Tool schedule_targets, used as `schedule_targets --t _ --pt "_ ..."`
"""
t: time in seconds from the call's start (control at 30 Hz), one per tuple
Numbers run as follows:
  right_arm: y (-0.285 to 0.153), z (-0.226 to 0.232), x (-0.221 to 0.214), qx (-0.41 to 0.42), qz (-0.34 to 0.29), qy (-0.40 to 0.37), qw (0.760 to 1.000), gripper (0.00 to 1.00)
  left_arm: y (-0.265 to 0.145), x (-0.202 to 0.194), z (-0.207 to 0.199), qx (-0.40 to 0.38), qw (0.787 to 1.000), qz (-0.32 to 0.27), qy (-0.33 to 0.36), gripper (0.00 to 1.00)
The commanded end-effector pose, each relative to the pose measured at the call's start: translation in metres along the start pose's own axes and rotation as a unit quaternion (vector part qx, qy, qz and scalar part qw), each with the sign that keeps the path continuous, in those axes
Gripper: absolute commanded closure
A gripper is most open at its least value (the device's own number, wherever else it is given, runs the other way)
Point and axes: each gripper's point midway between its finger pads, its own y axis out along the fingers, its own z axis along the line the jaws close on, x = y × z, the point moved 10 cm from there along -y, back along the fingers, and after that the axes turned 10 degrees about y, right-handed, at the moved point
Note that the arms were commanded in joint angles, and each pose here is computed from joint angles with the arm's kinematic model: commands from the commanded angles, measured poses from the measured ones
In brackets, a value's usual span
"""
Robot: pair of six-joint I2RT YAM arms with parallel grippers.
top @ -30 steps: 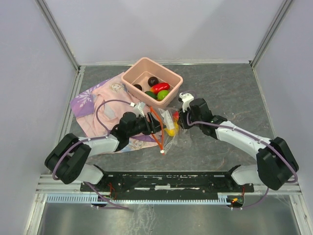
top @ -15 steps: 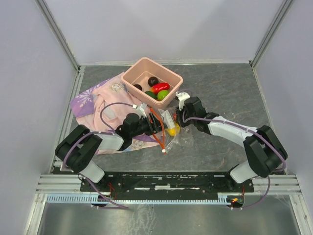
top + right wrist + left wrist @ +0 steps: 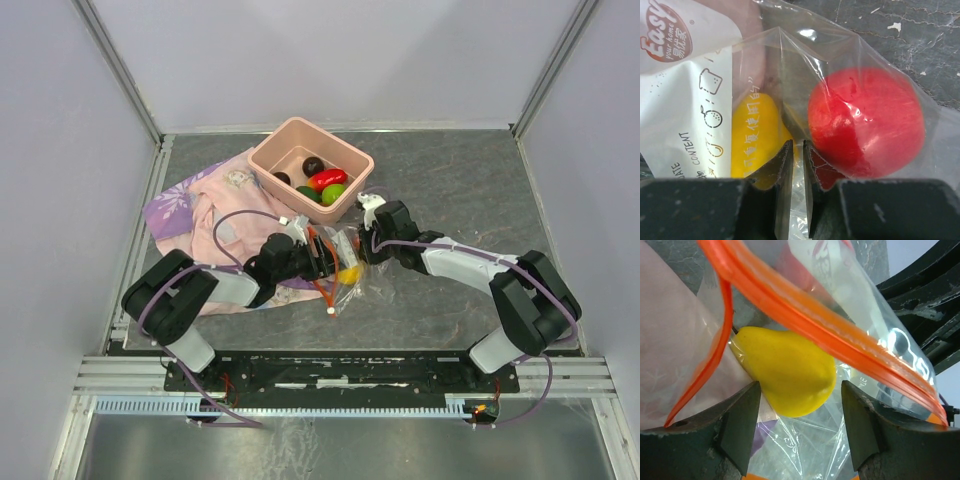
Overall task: Open the zip-top bag and remove the fake food
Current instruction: Pick up the fake fruit from the zipper food storage bag.
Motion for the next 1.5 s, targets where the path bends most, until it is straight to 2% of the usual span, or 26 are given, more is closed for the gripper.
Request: schedule_targets --t 0.0,0.07,0.3,0.33,0.4,0.6,1.1,1.2,1.23,1.3,1.4,1.47 --pt "0.003 0.005 -0.004 0.037 0.004 0.017 0.999 0.79 -0.002 0.01 -0.01 -0.009 0.997 -0.013 0.073 0.27" --pt "0.006 0.007 -0.006 0.05 0.008 0.024 0.998 0.8 -0.004 0.011 -0.013 0.001 0.995 -0.005 0.099 0.24" --pt "0.014 0.012 -0.011 0.085 0.02 0.041 0.995 0.89 -0.01 0.009 -0.015 0.053 0.987 0.016 0.148 0.21" --pt "0.015 0.012 -0.012 0.09 0.022 0.044 0.995 0.9 -0.01 0.009 -0.015 0.053 0.987 0.016 0.149 0.14" --pt "0.017 0.013 -0.014 0.1 0.026 0.052 0.993 0.91 -0.01 0.008 -0.017 0.048 0.987 0.02 0.151 0.12" --pt "0.022 0.014 -0.018 0.114 0.034 0.065 0.991 0.92 -0.006 0.0 -0.021 0.036 0.985 0.048 0.161 0.11" --pt "0.024 0.014 -0.022 0.118 0.038 0.071 0.99 0.92 0.001 -0.011 -0.012 0.074 0.978 0.095 0.168 0.11" --pt "0.023 0.013 -0.024 0.117 0.039 0.071 0.99 0.91 0.001 -0.011 -0.012 0.076 0.978 0.095 0.168 0.17" --pt "0.023 0.012 -0.025 0.114 0.04 0.07 0.99 0.91 0.001 -0.01 -0.013 0.077 0.978 0.094 0.169 0.22" --pt "0.021 0.01 -0.026 0.109 0.041 0.069 0.991 0.9 -0.003 -0.005 -0.016 0.078 0.978 0.085 0.171 0.43" --pt "0.019 0.005 -0.028 0.099 0.04 0.07 0.992 0.9 -0.011 -0.001 -0.019 0.086 0.978 0.07 0.174 0.58" --pt "0.016 0.003 -0.029 0.095 0.037 0.072 0.992 0.9 -0.016 0.002 -0.02 0.091 0.978 0.061 0.175 0.62"
